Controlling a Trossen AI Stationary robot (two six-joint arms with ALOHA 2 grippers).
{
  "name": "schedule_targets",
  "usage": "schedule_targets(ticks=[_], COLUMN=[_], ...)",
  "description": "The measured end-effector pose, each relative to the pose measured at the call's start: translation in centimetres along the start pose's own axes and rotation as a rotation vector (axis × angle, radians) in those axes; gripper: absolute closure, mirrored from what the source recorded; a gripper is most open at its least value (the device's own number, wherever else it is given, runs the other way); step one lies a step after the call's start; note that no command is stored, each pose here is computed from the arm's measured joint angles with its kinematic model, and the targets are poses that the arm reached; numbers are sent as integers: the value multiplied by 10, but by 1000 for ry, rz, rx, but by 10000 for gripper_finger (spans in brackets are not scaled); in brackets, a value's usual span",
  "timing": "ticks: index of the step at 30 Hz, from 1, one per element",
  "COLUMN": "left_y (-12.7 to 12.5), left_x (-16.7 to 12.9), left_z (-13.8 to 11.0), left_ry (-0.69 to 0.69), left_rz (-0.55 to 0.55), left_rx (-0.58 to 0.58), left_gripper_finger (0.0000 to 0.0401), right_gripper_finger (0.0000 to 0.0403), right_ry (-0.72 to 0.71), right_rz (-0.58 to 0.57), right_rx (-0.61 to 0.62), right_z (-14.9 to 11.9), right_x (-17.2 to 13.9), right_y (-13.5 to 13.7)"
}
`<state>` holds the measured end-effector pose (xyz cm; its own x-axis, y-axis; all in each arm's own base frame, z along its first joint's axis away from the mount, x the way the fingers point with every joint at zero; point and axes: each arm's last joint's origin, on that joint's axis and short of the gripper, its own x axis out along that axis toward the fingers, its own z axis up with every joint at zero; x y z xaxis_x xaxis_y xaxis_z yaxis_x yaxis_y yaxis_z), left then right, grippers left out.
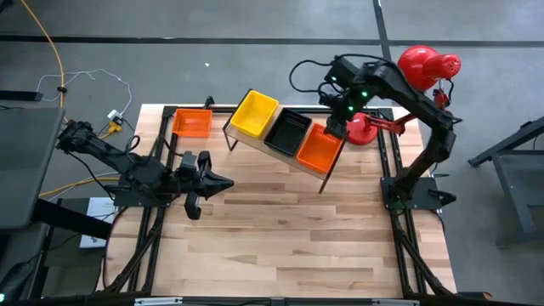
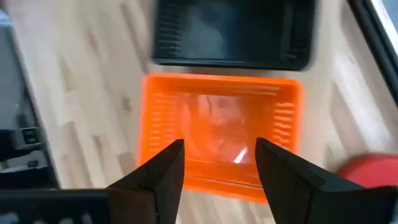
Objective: Stack baskets on shelf by color
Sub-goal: Stack the orange bin on top of the orange bin on the shelf
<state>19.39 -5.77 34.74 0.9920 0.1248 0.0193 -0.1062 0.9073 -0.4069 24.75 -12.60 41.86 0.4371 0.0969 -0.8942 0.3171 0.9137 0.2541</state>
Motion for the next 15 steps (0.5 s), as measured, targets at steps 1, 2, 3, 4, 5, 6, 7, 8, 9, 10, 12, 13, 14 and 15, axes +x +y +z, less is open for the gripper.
schedule_targets(ticks=[1,2,3,4,5,6,7,8,9,10,12,13,14,15], left_y=[0,1,2,3,4,5,7,9,12,15,21,24,27,31], left_x=[-2,-4,-7,-9,-11,-14,-16,-18,-20,-22,-24,-25,-26,-26], left_z=[2,4,6,8,11,13,15,17,20,21,23,23,23,23], left_ry=[-7,-11,-16,-25,-33,-37,-43,-50,-56,-55,-49,-39,-24,-8], left_rz=[-3,-4,-5,-5,-4,0,5,12,23,36,66,77,88,91], left_rx=[3,11,21,31,42,53,63,70,79,89,104,111,120,127], left_gripper_finger=[401,401,401,401,401,401,401,401,401,401,401,401,401,401], right_gripper_finger=[221,223,225,227,230,233,235,238,240,242,246,248,249,249], right_ry=[-16,-38,-66,-95,-128,-165,-206,-246,-285,-327,-419,-461,-505,-553], right_rz=[6,8,10,14,15,25,36,49,67,91,154,189,230,268], right_rx=[-16,-36,-57,-71,-77,-81,-79,-69,-55,-40,-15,-7,-3,-3], right_z=[-3,-6,-11,-17,-23,-30,-38,-46,-54,-63,-77,-84,-90,-94], right_x=[-4,-8,-12,-15,-17,-18,-17,-15,-12,-8,1,5,10,15], right_y=[7,15,24,31,38,46,52,58,63,68,78,83,88,93])
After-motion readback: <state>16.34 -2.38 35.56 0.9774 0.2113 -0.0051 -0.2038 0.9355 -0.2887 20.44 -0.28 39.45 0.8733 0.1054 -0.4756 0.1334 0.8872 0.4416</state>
